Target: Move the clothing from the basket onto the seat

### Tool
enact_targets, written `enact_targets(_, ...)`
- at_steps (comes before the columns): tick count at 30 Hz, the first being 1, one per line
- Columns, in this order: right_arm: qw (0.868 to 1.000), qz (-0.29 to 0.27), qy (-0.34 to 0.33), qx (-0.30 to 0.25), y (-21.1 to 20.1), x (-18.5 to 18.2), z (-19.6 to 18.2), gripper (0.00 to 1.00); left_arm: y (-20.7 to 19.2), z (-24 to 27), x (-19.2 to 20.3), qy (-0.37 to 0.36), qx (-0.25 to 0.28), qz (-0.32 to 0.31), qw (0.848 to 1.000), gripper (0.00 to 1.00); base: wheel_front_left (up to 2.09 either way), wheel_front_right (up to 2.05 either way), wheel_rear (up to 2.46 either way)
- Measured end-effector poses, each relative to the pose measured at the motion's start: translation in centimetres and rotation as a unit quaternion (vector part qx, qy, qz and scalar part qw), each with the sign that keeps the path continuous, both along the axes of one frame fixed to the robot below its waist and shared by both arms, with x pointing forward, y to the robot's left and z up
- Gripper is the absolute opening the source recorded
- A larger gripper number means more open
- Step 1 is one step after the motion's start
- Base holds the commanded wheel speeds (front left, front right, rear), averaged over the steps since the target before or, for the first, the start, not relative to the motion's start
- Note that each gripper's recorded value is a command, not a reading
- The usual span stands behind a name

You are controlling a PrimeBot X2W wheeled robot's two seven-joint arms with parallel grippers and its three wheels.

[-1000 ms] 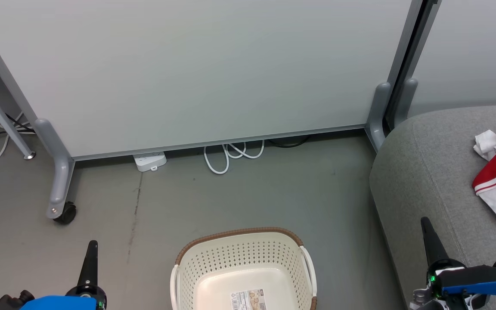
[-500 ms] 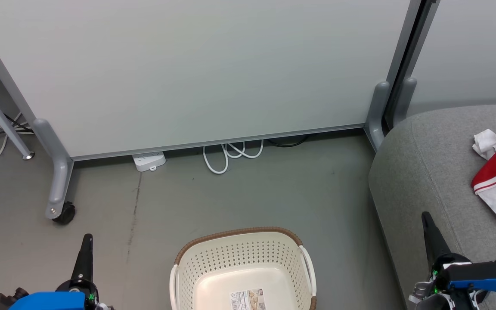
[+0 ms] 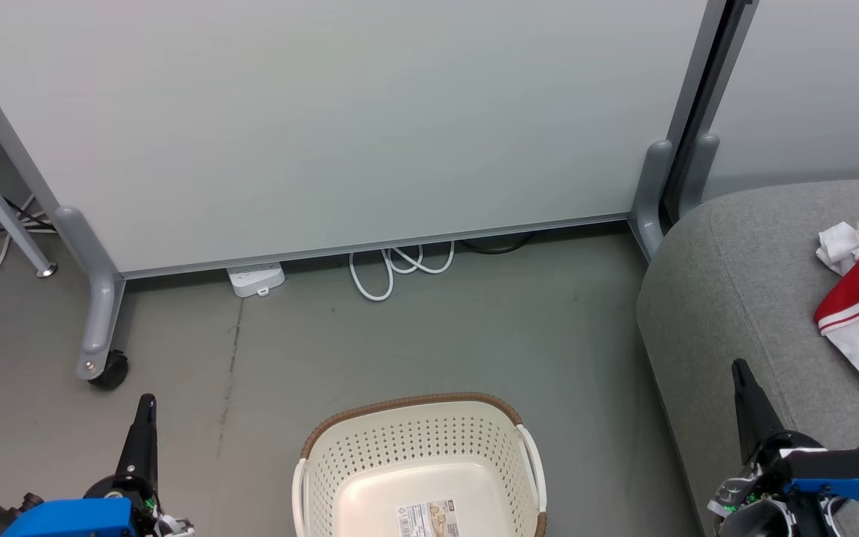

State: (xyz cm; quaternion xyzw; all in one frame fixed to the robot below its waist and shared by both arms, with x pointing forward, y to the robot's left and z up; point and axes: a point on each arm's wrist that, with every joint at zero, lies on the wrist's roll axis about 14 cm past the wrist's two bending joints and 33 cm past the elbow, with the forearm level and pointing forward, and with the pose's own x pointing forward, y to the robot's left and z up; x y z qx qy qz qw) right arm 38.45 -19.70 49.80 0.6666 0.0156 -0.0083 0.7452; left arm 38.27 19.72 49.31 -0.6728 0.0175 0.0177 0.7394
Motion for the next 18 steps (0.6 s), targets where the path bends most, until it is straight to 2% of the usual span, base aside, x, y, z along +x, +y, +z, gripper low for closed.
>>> enact_targets(18,0.998,-0.006,-0.013,0.057,-0.26,0.31,0.65,0.00,0.22,0.99,0.46,-0.018,-0.050,0.000,0.999,0.00,0.00,0.00,0.00)
